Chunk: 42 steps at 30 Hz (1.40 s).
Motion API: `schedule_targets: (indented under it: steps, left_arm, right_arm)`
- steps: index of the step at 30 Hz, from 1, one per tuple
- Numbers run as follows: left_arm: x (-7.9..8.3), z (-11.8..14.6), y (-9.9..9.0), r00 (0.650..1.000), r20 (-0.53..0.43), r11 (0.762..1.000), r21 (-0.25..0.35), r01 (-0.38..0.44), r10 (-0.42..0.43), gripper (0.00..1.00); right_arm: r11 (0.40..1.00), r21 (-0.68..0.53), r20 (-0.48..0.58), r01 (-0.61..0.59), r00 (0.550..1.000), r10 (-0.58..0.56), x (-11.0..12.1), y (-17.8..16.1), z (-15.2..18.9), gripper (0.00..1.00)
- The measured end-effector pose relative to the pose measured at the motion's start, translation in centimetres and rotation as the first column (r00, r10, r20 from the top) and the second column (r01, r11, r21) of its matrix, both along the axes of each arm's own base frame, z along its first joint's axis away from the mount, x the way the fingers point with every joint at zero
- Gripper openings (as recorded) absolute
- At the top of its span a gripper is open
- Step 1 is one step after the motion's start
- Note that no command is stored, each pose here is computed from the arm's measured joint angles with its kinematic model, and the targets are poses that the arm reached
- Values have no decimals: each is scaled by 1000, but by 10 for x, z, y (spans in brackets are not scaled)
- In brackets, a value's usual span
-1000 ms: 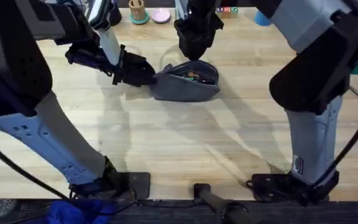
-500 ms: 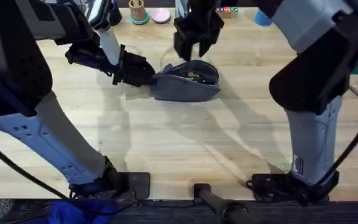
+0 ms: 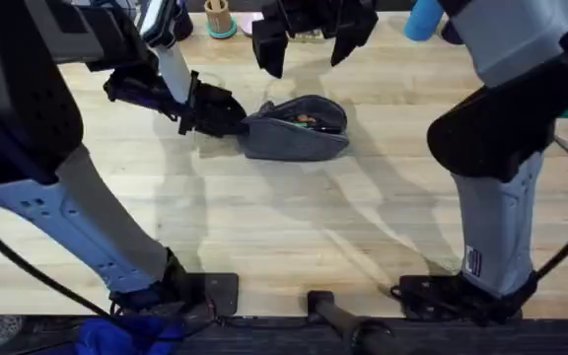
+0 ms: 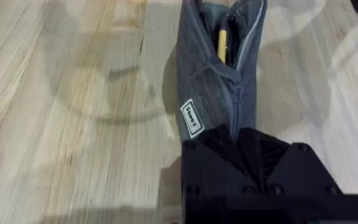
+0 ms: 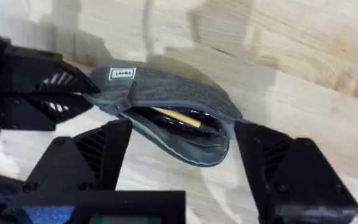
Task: Unzip the bag, pick up the pens from the table one at a time and place them inside, then zip the bag closed.
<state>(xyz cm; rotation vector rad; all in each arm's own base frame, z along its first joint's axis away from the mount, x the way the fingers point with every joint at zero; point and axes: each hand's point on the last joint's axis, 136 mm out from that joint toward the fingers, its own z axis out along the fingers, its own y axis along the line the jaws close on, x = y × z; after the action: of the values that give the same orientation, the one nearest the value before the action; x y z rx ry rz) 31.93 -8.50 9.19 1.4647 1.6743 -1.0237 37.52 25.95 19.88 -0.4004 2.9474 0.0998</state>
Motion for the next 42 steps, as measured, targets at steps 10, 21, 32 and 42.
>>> schedule_targets:
  steps: [10, 21, 32, 42]
  left_arm:
    - [0, 0, 0, 1000, 0, 1000, 0, 0, 0, 42]
    - [0, 0, 0, 1000, 0, 1000, 0, 0, 0, 42]
    - [0, 0, 0, 1000, 0, 1000, 0, 0, 0, 42]
    - [0, 0, 0, 1000, 0, 1000, 0, 0, 0, 42]
  right_arm:
    - [987, -28, 69, 156, 986, -154, -14, 23, 5, 996]
    - [917, 30, 60, 397, 915, -398, -29, 41, 6, 996]
    - [884, 64, 36, 464, 884, -467, -28, 44, 6, 993]
    - [875, 81, 2, 478, 877, -480, -25, 55, -6, 960]
